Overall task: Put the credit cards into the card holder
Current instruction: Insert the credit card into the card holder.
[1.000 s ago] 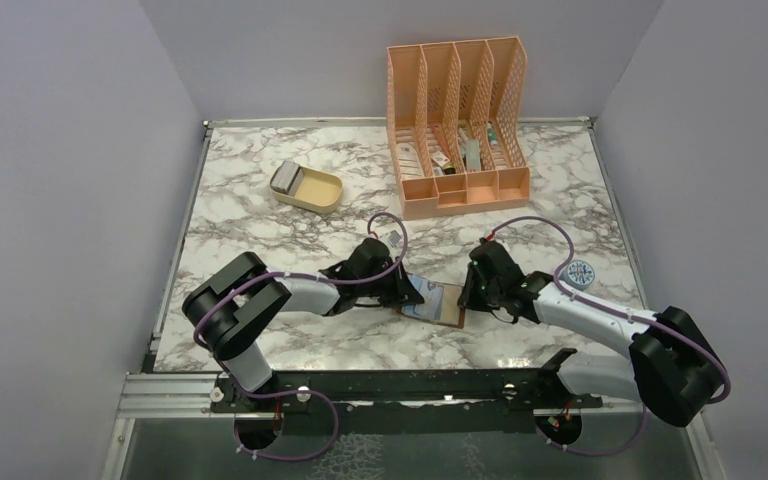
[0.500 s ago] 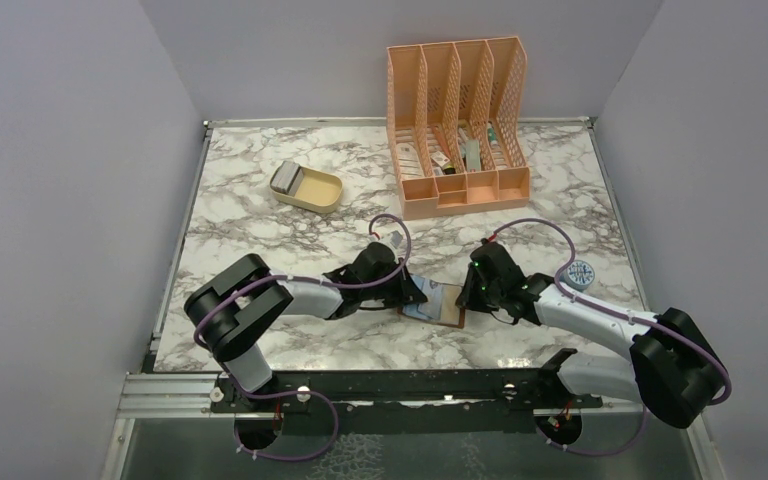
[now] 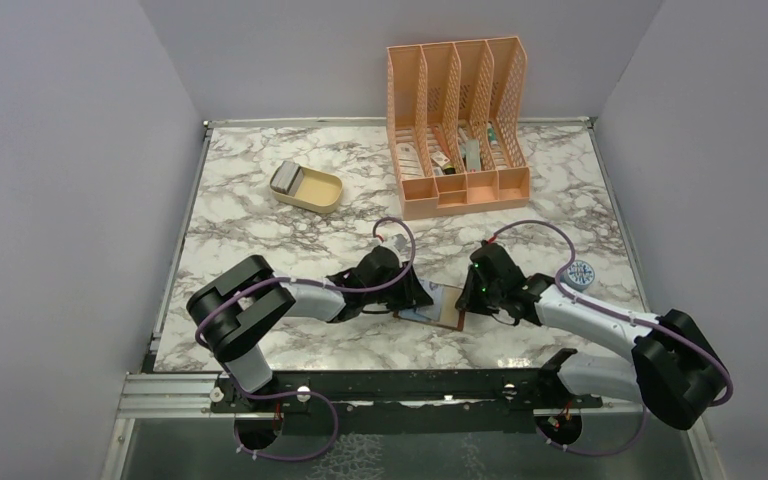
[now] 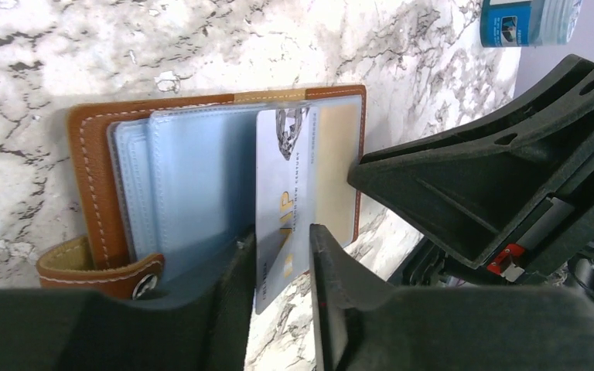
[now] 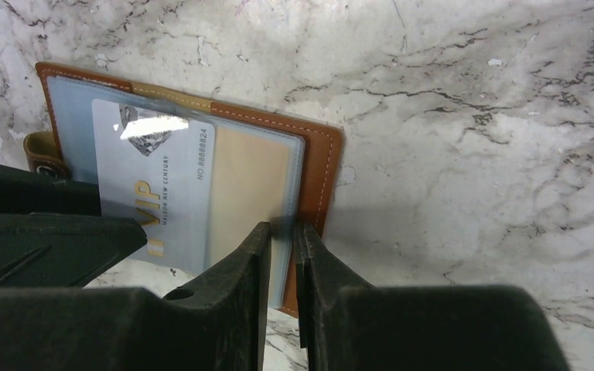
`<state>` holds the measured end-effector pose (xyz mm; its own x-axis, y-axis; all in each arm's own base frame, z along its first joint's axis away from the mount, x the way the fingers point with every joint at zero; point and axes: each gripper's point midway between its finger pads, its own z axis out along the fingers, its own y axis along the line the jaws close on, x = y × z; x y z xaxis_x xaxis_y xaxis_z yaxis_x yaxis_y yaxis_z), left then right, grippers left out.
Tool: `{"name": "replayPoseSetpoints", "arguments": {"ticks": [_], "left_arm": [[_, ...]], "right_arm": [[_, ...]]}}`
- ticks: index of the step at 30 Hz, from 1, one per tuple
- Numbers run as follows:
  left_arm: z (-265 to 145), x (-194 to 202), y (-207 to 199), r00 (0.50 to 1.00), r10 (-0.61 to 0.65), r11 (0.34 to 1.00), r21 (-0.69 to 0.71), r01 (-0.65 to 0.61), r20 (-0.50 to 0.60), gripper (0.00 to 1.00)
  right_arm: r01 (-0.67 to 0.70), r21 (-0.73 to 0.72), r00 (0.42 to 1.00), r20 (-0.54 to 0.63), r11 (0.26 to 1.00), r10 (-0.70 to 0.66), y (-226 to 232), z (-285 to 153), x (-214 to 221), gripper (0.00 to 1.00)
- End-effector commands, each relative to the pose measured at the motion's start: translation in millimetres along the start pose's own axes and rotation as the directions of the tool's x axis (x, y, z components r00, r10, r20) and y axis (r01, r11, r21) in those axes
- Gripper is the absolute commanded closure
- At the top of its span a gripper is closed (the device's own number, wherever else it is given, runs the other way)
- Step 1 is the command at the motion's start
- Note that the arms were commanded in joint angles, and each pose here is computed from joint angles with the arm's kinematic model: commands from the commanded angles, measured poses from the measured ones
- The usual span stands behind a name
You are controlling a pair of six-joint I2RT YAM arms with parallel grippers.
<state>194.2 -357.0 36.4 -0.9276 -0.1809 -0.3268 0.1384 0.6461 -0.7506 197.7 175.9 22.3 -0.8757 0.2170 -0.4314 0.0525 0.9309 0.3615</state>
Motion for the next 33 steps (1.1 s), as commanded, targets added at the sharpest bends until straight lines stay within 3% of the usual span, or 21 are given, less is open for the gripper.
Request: {"name": "replayPoseSetpoints", "arguments": {"ticks": [1,17,33], "left_arm": [[2,-4,-6,0.999,0.040,0.999,-0.003,-0.040,0.012,0.65],[-10,-16,10,0.993,0.107,0.985,-0.145,-0.098,0.054,0.60],[3,-2,-2,0.992,0.124,0.986,-0.113,-0.123,0.004,0.65]], "right_arm": [[0.006,0.002,1.000,0.014,1.000,-0.006,3,-12,-6,0.82],[0.005,-0.013,1.000,-0.011,1.000,-0.005,-1,-8,6,0.82],[0.000,-0.026,1.000,-0.023,1.000,0.000,-2,-4,12,0.85]]}}
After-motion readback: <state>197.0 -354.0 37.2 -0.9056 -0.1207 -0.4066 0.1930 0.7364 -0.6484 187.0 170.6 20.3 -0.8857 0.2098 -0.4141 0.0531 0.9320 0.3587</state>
